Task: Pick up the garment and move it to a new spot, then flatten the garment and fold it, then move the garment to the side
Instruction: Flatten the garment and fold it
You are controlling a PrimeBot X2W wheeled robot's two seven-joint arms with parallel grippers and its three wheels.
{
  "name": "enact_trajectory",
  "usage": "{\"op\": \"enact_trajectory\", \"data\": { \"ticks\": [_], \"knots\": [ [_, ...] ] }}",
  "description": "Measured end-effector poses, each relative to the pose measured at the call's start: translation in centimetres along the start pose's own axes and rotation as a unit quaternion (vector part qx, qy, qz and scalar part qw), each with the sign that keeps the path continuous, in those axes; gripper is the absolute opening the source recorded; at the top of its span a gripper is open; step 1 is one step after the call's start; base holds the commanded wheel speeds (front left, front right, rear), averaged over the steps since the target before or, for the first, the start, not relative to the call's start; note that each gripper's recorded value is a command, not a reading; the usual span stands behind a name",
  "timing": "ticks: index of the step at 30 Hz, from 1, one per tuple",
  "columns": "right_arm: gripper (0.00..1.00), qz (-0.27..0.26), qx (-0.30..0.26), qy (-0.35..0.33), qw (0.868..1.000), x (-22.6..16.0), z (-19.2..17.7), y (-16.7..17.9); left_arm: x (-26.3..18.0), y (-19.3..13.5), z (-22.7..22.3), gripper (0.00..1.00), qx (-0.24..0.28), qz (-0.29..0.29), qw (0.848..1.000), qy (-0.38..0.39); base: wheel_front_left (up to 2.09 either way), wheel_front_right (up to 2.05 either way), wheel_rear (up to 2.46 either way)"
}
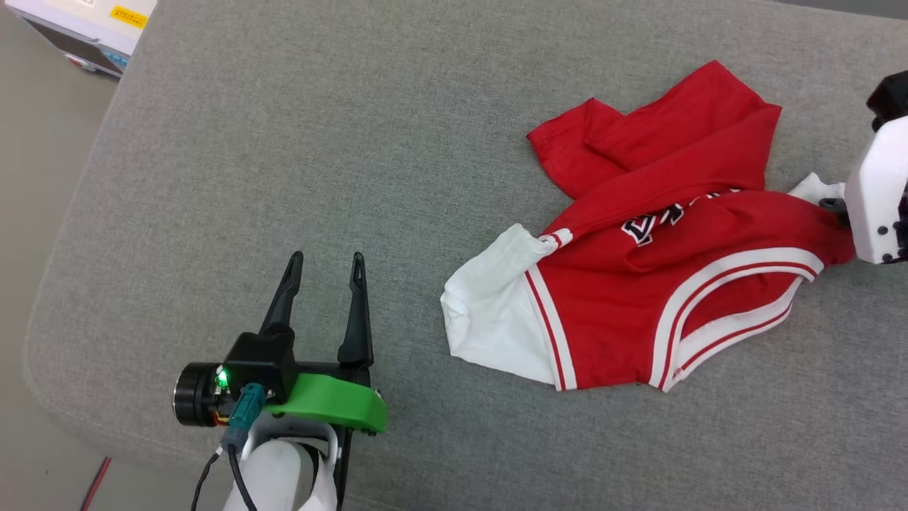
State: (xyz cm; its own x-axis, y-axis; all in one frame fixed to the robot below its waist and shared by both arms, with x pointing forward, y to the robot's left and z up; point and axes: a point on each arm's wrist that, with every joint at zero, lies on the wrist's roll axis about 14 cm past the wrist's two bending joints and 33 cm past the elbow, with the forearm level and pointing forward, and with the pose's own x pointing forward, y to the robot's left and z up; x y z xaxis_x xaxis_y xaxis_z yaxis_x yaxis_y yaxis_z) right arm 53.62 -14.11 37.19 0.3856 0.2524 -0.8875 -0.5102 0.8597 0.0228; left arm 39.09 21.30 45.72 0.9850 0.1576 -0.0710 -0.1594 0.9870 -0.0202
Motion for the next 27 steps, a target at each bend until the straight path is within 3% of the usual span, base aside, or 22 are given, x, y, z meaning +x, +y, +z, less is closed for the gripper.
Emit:
{"op": "enact_trajectory", "data": {
  "ticks": [4, 7, 13, 20, 26, 27],
  "knots": [
    [0.00, 0.017, 0.010, -0.096, 0.995, -1.7, 2.9, 0.8, 0.0, -0.4, 0.5, 1.00, -0.002, -0.006, 1.000, -0.007, 0.00, 0.00, 0.00],
    [0.00, 0.015, -0.001, -0.189, 0.982, -5.5, 5.7, 0.6, -0.4, -0.5, 1.4, 1.00, -0.003, -0.009, 1.000, -0.021, 0.00, 0.00, 0.00],
    [0.00, 0.004, -0.012, -0.250, 0.968, -10.5, 3.9, -0.4, -1.9, -0.2, 2.1, 1.00, -0.006, -0.005, 0.999, -0.031, 0.00, 0.00, 0.00],
    [0.00, -0.026, 0.076, -0.283, 0.956, -14.1, -2.8, -3.5, -2.7, -1.0, 2.3, 1.00, -0.009, -0.020, 0.999, -0.034, 0.00, 0.00, 0.00],
    [0.00, -0.081, 0.202, -0.238, 0.947, -14.6, -12.9, -6.8, -2.5, -2.4, 2.9, 1.00, -0.004, -0.047, 0.998, -0.045, 0.00, 0.00, 0.00],
    [0.00, -0.094, 0.244, -0.206, 0.943, -14.0, -16.9, -6.9, -2.5, -2.7, 3.1, 1.00, -0.003, -0.054, 0.997, -0.048, 0.00, 0.00, 0.00]
  ]
}}
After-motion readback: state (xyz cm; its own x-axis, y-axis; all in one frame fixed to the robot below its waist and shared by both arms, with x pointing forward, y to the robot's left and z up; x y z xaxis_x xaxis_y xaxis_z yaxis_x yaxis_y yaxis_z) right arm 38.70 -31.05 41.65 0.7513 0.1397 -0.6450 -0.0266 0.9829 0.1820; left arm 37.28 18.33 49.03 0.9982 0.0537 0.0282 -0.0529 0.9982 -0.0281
